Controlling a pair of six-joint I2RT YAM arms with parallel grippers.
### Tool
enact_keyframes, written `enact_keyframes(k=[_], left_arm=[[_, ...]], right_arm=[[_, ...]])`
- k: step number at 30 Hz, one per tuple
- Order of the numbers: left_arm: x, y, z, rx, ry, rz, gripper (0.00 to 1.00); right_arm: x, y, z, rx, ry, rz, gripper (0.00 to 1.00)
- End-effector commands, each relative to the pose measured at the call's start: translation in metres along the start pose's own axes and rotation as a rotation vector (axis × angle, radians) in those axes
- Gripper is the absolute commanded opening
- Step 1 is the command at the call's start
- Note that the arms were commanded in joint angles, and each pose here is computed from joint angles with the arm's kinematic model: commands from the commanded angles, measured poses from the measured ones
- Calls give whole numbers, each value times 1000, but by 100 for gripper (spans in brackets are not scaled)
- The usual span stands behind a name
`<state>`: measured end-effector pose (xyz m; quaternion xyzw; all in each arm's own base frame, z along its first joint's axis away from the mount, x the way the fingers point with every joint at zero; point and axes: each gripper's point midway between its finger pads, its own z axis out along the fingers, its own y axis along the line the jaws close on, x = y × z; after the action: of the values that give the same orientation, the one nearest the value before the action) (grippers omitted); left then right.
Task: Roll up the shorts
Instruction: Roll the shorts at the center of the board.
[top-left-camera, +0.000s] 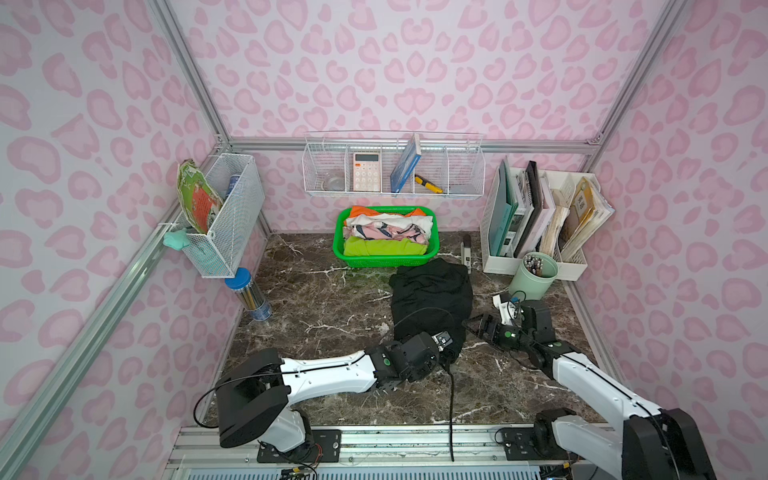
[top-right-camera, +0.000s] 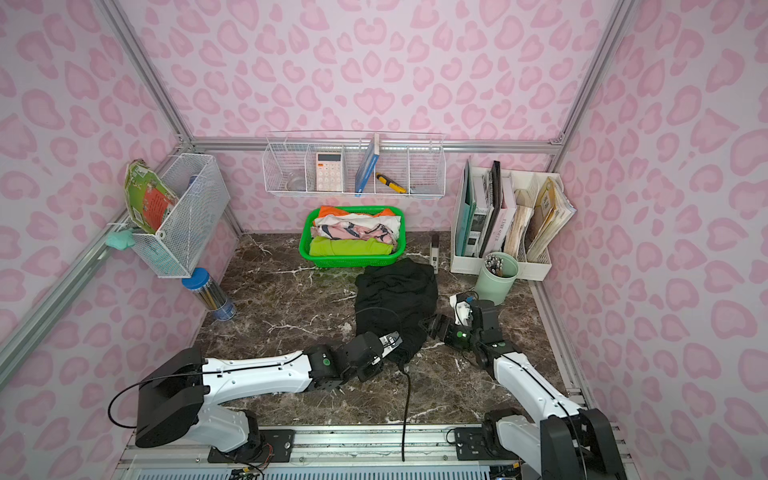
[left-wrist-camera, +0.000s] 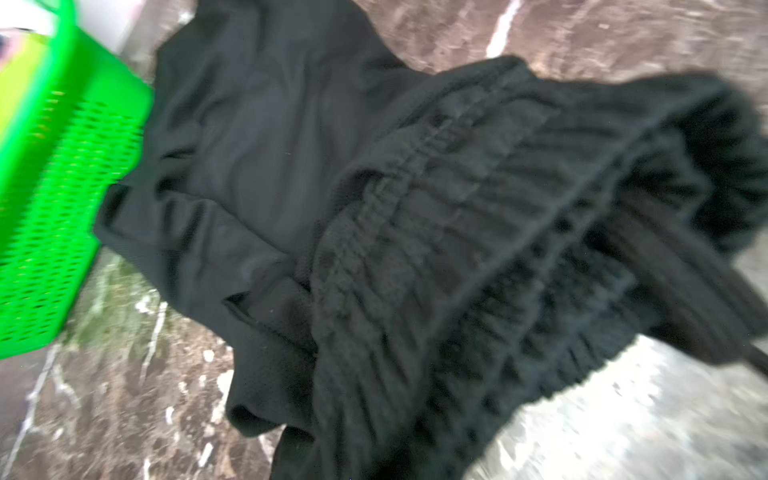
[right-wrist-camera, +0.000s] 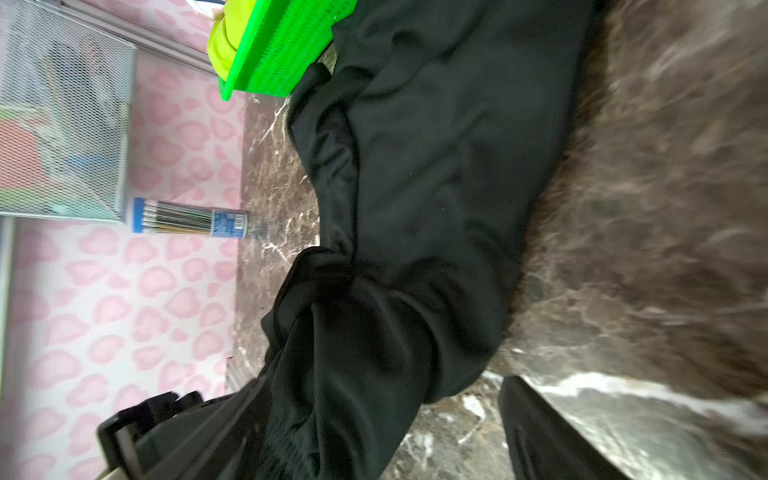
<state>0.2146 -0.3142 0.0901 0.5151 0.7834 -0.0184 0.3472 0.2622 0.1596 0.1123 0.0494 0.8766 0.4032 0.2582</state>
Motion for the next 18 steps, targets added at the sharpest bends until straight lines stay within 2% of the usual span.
enact_keyframes(k=[1,4,9,12,18], left_arm=[[22,-28,-5,200,115,9,0],[26,-38,-6,309,161,-15,0],[23,-48,-9,481,194,-79,0],[23,-50,-10,558,235,-103,0],[20,-44,-8,681,280,-187,0]], right_arm=[[-5,-23,-11,170,-26,-120,88],[-19,-24,-19,252,-78,-200,84],[-38,-1,-30,368,-196,-468,85],[-40,19,-33,316,-247,-603,80],[-32,44,-43,259,-320,-882,79]])
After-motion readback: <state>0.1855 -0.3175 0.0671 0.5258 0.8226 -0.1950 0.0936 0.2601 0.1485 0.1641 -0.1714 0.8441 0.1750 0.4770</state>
